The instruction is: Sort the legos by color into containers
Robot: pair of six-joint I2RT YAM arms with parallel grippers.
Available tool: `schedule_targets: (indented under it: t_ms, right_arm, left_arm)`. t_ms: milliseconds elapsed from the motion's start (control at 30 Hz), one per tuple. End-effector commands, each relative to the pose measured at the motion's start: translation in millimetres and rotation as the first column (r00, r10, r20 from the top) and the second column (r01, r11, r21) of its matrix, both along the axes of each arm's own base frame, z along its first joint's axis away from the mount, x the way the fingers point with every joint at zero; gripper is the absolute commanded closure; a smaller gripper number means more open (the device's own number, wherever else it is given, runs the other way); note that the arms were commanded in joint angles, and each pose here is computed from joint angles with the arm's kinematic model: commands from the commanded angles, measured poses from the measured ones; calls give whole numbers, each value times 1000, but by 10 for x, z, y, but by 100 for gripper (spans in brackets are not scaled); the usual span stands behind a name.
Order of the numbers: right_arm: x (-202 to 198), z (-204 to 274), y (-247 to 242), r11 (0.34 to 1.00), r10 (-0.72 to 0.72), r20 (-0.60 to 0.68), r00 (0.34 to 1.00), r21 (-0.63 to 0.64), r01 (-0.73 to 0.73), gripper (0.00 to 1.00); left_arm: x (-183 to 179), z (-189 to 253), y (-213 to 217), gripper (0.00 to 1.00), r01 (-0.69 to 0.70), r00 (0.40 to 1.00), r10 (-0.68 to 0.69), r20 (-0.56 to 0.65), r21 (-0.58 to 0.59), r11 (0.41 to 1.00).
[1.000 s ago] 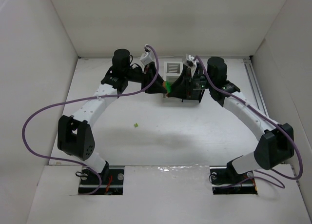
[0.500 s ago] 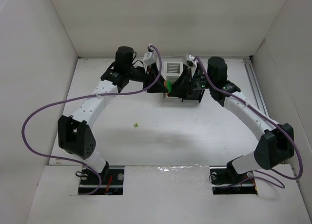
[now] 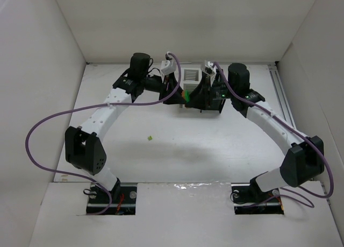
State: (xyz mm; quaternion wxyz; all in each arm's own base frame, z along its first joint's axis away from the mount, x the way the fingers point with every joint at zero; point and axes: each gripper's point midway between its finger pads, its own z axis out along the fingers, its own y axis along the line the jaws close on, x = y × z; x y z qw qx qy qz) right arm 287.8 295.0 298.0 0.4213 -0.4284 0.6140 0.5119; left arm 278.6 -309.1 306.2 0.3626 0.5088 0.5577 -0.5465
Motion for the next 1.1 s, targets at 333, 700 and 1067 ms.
schedule_targets:
  t_ms: [333,700,1067]
  right_arm:
    - [13,250,-71,1000,-9,101,995,31,6,50]
    - [-15,253,-127,1000,-8,110,994,27,5,70]
    - [24,228,-204,999,-30,109,994,22,28,99]
  left_arm:
    - [-35,133,-46,100,40,998,-39,45,-28,999]
    - [-35,133,-46,100,40,998,-39,45,-28,999]
    - [-41,93,-35,100,32,998,-30,47,-22,999]
